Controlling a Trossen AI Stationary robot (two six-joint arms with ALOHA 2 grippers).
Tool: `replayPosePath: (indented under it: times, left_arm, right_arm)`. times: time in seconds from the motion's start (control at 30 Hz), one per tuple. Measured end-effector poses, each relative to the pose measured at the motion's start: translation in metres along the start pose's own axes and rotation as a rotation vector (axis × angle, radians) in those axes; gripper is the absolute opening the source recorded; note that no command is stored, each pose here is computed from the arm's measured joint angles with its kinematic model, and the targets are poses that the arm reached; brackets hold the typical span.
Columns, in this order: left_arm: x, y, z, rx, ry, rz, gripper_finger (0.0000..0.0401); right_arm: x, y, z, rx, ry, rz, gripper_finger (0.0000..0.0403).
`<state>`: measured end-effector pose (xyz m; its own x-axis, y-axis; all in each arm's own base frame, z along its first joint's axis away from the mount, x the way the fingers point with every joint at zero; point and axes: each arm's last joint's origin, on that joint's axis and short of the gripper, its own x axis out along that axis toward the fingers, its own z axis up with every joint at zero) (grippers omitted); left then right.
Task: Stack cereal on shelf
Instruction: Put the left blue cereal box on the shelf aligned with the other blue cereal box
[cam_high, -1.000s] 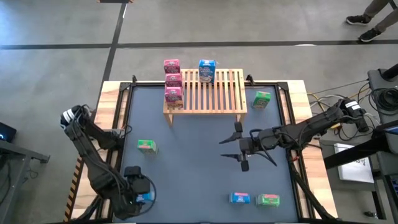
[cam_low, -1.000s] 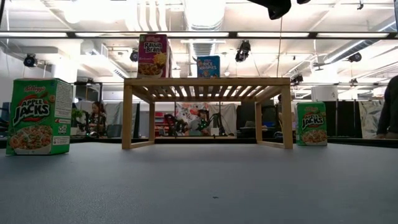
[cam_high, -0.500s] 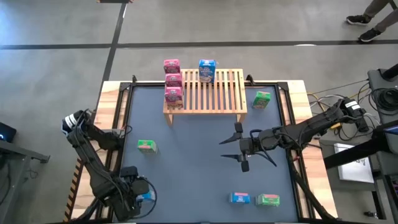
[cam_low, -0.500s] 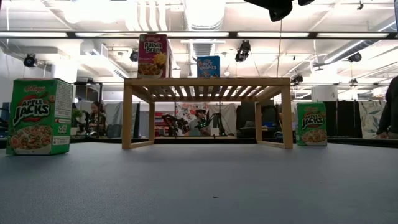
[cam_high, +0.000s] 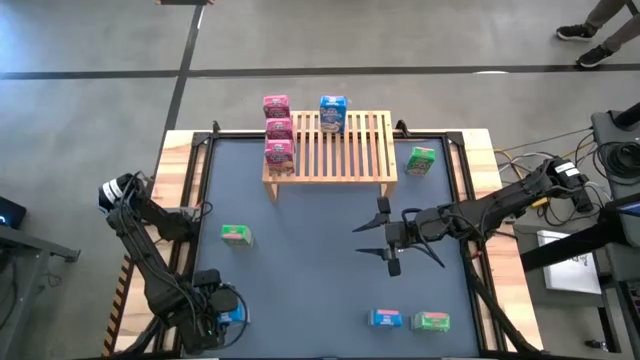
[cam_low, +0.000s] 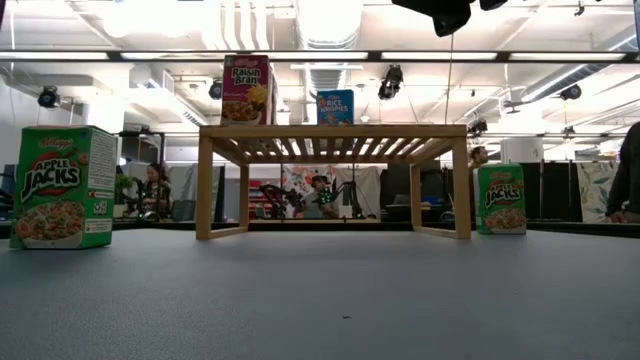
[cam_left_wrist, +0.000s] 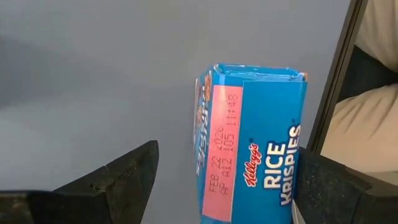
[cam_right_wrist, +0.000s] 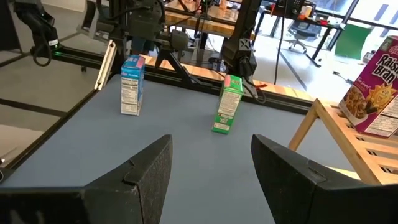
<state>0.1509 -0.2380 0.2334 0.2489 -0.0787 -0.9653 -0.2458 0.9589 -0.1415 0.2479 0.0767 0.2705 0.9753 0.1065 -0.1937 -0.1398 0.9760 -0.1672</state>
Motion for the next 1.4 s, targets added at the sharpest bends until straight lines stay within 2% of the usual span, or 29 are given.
replayPosePath:
  times: [0.4, 0.67, 0.83, 1.07, 1.4]
  left_arm:
    - [0.0, 0.0, -0.001, 0.016, -0.001, -0.004, 0.0303]
    - [0.0, -0.001, -0.001, 0.016, -0.001, -0.005, 0.0221]
    - [0.0, -0.001, -0.001, 0.02, -0.002, -0.006, 0.0191]
    - [-0.009, 0.002, 0.0, 0.029, -0.015, -0.036, 0.0185]
    - [-0.024, 0.008, 0.004, 0.07, -0.109, -0.059, 0.0185]
  right_arm:
    - [0.0, 0.0, 0.0, -0.001, 0.0, 0.0, 0.021]
    - [0.0, 0.0, 0.0, -0.001, 0.0, 0.0, 0.021]
    - [0.0, 0.0, 0.0, -0.001, 0.0, 0.0, 0.021]
    - [0.0, 0.0, 0.0, -0.001, 0.0, 0.0, 0.021]
    - [0.0, 0.0, 0.0, -0.001, 0.0, 0.0, 0.021]
